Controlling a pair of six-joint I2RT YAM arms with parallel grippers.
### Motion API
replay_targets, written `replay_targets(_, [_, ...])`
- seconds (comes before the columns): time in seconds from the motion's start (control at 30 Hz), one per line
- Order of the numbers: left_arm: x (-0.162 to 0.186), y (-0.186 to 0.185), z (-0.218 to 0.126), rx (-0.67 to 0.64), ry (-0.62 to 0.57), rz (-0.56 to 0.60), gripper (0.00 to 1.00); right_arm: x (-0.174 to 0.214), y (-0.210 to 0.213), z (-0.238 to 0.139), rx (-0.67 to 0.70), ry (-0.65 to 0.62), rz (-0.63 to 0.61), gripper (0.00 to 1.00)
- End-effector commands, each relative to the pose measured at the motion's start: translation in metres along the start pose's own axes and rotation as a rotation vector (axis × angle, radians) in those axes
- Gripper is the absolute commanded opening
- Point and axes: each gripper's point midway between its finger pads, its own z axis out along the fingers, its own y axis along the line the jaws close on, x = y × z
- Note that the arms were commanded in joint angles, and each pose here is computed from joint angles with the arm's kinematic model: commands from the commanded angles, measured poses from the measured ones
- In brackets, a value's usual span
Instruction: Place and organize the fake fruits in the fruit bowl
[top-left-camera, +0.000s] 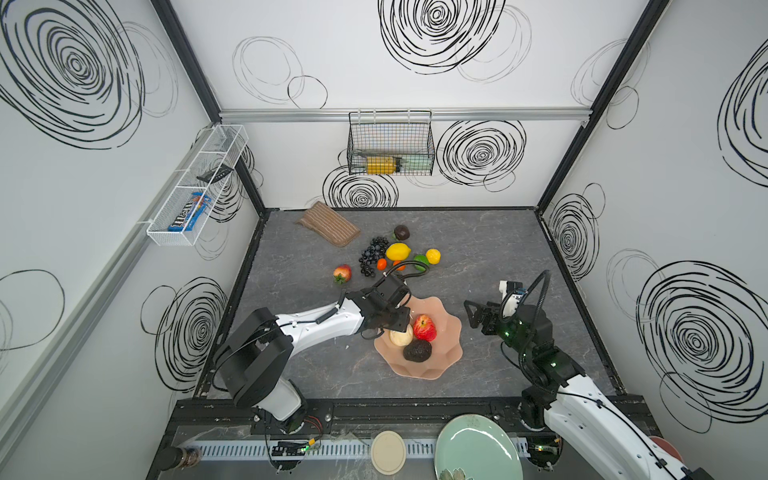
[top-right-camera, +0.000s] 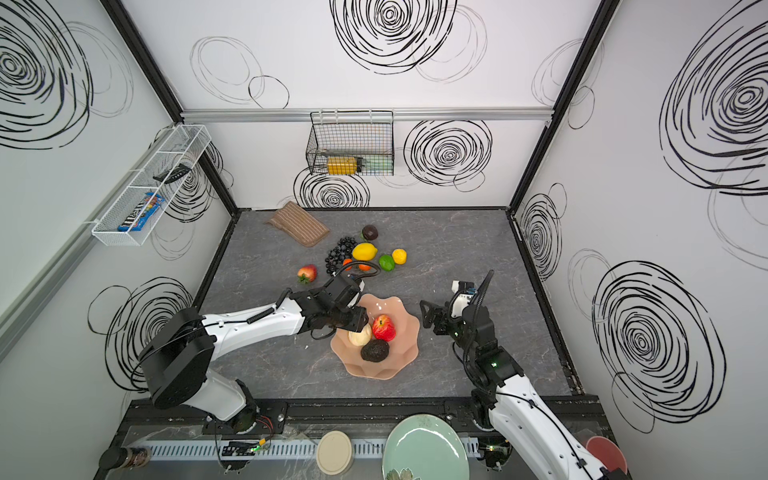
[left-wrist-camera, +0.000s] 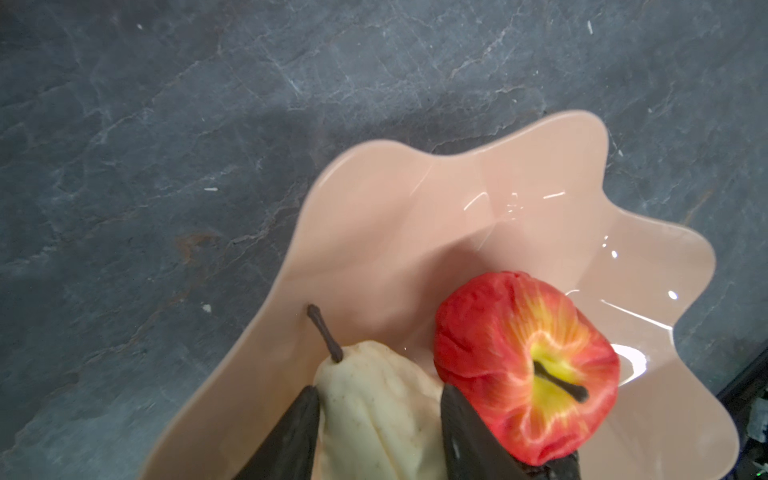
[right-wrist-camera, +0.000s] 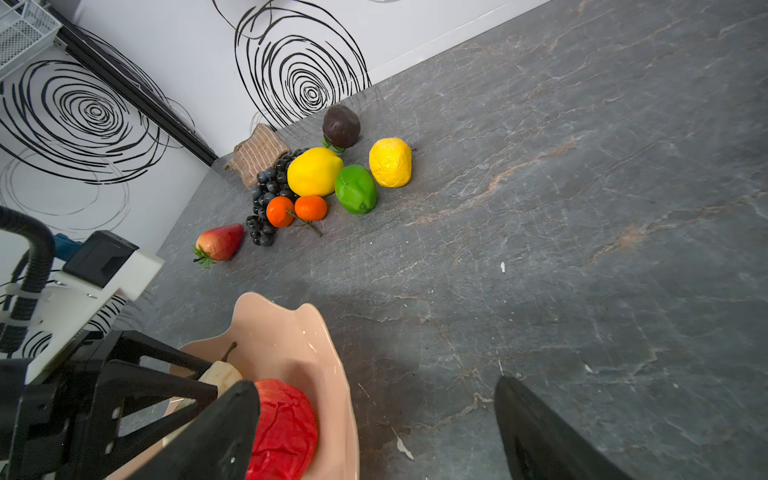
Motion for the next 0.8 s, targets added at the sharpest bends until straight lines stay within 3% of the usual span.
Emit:
replay_targets(0.0, [-0.012,-0.014,0.001,0.047,-0.026,0.009,0.5,0.002,0.0,0.0,-0.002,-0.002,-0.005,0.93])
replay_targets(0.2, [-0.015,-0.004,0.004,-0.019,-0.016,0.021,0.53,0.004,-0.002,0.001,0.002,0.001,-0.005,0.93])
replay_targets(0.4, [-0.012,-0.002,-0.005,-0.097,-0.012,0.063,0.63,0.006,-0.003,0.001,0.005,0.005,-0.006,0.93])
replay_targets(0.77, [0.015,-0.009,-0.012,-0.142,0.054,0.123,0.72,0.004,-0.001,0.002,-0.002,0.002,-0.008,0.93])
